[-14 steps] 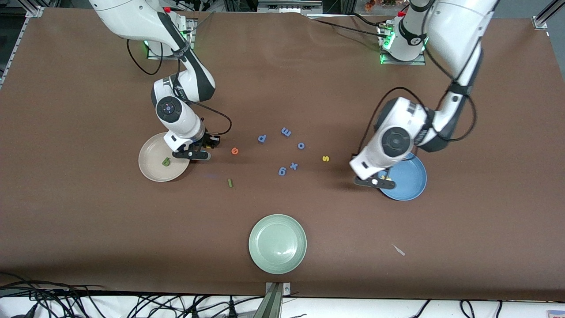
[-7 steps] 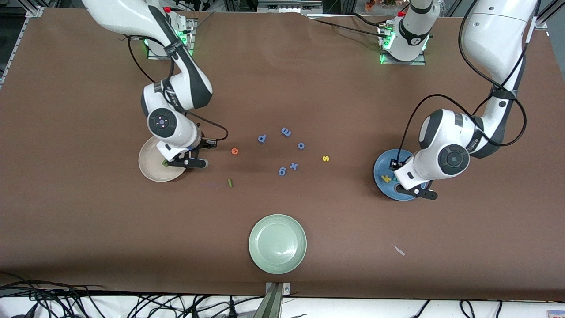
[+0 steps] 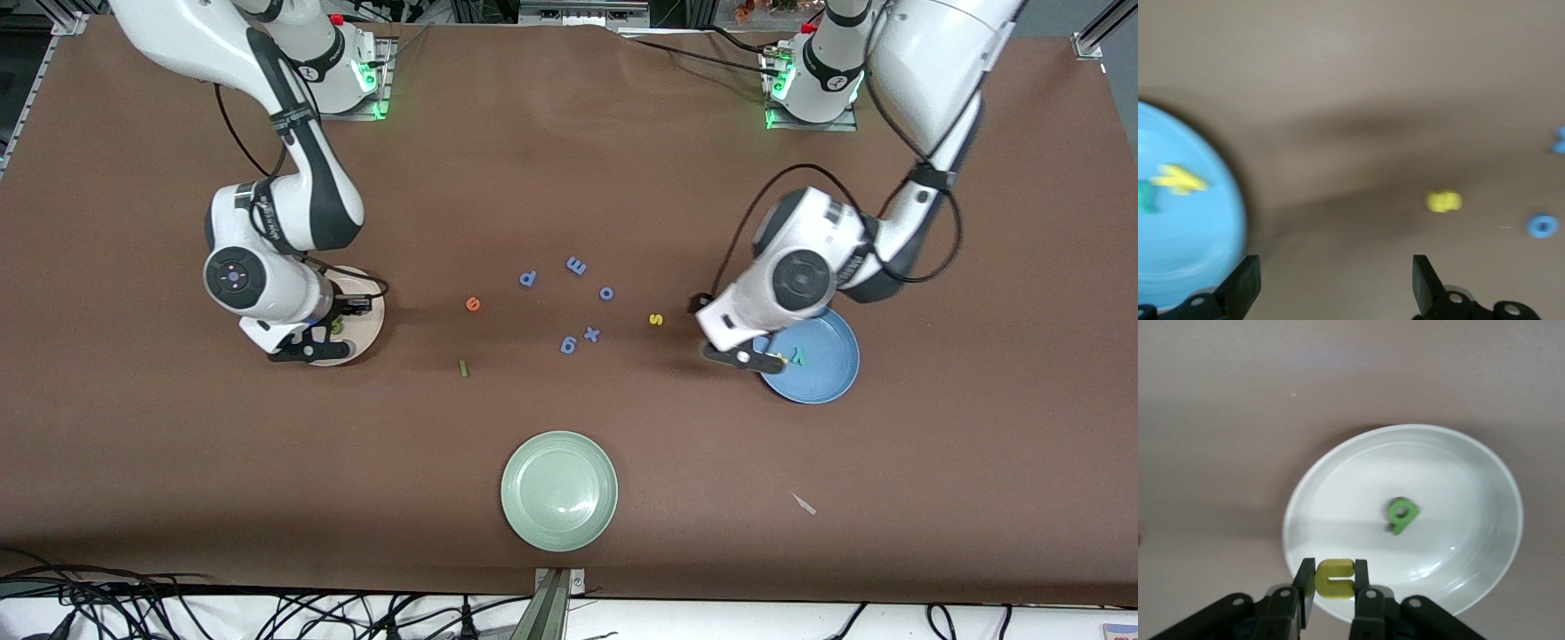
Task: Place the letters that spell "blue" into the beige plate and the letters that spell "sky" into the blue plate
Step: 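Drop the y on the blue plate while the right gripper drops the u, then grasp the yellow s with the left gripper while the right gripper grasps the l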
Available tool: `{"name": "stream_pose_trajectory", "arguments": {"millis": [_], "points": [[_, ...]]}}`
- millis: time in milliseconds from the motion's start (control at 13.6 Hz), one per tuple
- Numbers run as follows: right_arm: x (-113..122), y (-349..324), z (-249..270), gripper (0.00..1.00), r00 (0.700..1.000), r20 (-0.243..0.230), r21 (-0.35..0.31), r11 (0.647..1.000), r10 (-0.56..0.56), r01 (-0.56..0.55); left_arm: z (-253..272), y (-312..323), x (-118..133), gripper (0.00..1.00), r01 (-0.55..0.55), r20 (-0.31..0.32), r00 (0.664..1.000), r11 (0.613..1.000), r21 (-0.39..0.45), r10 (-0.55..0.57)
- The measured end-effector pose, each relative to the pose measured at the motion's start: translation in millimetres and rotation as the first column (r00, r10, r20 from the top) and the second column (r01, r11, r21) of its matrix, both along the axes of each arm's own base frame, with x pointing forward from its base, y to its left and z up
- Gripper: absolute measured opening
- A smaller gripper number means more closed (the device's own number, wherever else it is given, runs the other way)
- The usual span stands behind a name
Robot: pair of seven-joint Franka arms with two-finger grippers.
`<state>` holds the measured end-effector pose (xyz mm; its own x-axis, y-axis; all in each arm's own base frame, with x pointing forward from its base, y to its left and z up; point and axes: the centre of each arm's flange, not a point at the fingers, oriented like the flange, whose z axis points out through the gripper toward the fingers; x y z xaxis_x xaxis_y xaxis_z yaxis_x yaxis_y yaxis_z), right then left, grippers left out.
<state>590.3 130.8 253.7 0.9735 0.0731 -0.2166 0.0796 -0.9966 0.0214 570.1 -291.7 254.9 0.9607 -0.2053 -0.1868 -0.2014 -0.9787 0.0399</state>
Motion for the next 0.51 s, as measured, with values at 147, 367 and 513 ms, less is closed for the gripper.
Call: {"name": "stream_pose_trajectory", "arguments": {"millis": [147, 367, 513], "points": [[1.7, -4.3, -3.2, 0.53, 1.000, -0.003, 0.000, 1.000, -0.003, 0.003, -23.7, -47.0, -20.3, 1.00, -0.046, 0.028, 0.999, 0.999, -0.020, 0.046], [10.3, 13.5, 9.9, 0.83, 0.999, 0.029, 0.010, 1.000, -0.020, 0.020, -61.2, -53.6, -23.3, 0.98, -0.029, 0.054, 0.998, 1.000, -0.006, 0.030], [12.8, 38.3, 16.9, 1.00, 0.998, 0.046, 0.020, 0.999, -0.051, 0.050, -74.0, -47.8, -20.2, 0.86, -0.006, 0.077, 0.997, 1.000, 0.016, 0.005]]}}
